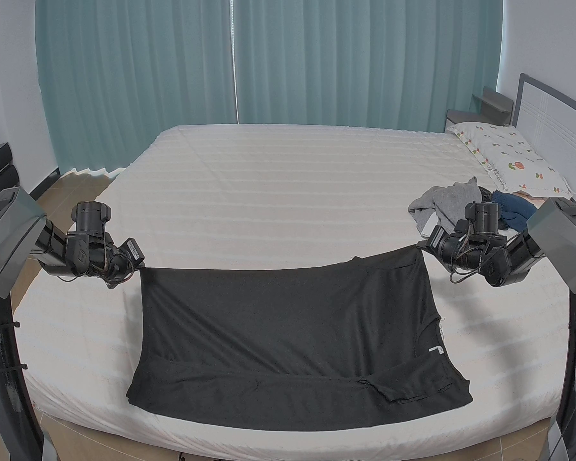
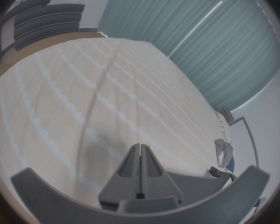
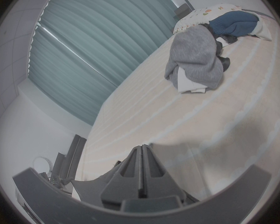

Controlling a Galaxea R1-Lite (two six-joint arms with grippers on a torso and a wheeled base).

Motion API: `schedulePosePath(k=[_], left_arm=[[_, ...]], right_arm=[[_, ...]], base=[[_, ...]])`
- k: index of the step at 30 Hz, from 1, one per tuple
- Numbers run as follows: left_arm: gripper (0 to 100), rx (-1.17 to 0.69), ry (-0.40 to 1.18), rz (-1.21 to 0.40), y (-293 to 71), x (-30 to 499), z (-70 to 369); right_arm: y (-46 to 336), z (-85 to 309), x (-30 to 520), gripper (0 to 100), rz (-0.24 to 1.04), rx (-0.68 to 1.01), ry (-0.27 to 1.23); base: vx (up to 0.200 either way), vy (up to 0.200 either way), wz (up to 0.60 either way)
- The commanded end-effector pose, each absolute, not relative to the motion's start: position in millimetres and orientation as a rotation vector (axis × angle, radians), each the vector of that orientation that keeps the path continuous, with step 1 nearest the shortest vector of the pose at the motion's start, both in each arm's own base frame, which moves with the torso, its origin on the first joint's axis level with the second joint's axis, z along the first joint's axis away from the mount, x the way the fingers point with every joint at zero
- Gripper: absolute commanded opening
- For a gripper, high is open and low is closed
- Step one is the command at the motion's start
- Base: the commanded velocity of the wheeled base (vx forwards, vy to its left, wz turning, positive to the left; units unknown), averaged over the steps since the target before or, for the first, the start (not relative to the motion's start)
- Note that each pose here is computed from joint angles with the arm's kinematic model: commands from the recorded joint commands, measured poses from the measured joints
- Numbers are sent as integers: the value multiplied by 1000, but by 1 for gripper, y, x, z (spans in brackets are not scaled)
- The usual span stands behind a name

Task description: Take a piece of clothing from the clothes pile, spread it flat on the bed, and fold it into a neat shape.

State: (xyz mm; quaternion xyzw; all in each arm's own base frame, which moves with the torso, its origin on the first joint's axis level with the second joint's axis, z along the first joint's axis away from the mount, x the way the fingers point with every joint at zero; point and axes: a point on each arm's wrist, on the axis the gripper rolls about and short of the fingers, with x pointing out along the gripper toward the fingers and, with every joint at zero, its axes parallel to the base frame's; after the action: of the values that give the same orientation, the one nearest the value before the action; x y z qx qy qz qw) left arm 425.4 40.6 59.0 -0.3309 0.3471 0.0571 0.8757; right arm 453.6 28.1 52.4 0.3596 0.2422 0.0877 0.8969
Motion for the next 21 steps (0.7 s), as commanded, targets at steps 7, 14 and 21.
schedulePosePath(k=[7,14,21], left_arm=[[0,-693,706,118,40,424,67],[0,-688,717,117,39,422,64],[0,-679,734,124,39,420,59]], right_arm=[[24,56,437,0,194,729,521],[14,62,437,0,171,763,502],[12,54,432,0,157,763,540]], base=[[0,0,0],[0,0,0],[0,0,0]])
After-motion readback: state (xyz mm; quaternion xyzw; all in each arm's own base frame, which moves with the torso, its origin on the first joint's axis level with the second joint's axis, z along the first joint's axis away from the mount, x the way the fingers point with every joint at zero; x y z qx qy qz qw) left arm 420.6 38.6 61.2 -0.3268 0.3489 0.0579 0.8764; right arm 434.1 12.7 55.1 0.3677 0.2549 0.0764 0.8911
